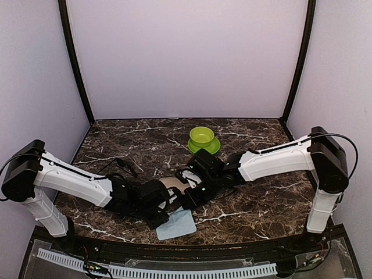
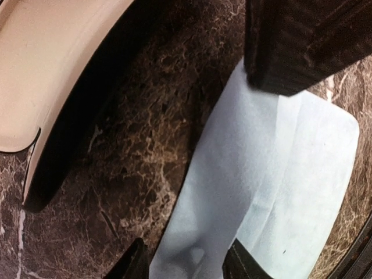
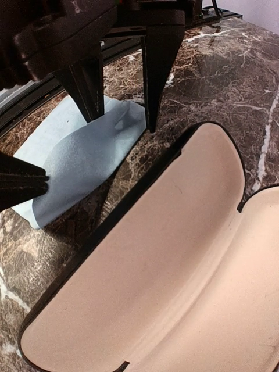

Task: Organize the sunglasses
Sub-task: Pick up the glasses cleaning cloth from the center of the board.

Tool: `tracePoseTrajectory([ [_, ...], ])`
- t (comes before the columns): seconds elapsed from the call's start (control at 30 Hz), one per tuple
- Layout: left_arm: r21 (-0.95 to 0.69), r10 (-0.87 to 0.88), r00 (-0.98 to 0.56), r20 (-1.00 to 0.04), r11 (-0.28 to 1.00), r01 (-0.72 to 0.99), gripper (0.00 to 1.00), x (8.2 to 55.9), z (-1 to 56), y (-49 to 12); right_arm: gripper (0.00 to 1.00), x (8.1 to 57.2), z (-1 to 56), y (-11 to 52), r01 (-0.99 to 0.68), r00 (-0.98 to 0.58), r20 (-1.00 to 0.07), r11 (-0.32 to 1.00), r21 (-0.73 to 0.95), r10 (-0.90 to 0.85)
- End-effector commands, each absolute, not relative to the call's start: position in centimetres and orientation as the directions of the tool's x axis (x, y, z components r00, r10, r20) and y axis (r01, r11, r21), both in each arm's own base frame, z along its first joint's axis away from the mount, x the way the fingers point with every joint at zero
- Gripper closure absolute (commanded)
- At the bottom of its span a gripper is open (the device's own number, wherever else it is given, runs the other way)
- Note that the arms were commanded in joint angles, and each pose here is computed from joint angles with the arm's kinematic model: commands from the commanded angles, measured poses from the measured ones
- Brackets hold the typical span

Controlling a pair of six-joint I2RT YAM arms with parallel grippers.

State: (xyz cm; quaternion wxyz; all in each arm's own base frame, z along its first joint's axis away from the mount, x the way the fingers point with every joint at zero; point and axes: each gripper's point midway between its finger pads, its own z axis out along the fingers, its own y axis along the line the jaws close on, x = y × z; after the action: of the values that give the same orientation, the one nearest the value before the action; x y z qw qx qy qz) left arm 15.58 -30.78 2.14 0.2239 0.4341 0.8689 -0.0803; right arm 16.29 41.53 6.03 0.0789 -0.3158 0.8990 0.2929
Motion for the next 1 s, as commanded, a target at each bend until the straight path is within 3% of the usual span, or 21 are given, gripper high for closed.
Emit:
tracePoseTrajectory([
  [0.0, 0.041, 0.722, -0.531, -0.444, 0.608, 0.793, 0.55, 14.7, 2.5, -29.7, 1.0, 16.8, 7.3, 42.0, -0.609, -0.793, -0.358, 0.614, 0.502, -0.493],
  [0.23, 0.038, 0.722, -0.538, -0.435, 0.612, 0.79, 0.61, 14.5, 2.5, -29.3, 1.0, 16.8, 7.4, 41.8, -0.604, -0.797, -0.358, 0.619, 0.502, -0.487],
  [0.97, -0.016, 0.731, -0.529, -0.431, 0.58, 0.815, 0.98, 13.5, 2.9, -29.8, 1.0, 16.8, 7.1, 41.8, -0.602, -0.798, -0.353, 0.619, 0.505, -0.488],
])
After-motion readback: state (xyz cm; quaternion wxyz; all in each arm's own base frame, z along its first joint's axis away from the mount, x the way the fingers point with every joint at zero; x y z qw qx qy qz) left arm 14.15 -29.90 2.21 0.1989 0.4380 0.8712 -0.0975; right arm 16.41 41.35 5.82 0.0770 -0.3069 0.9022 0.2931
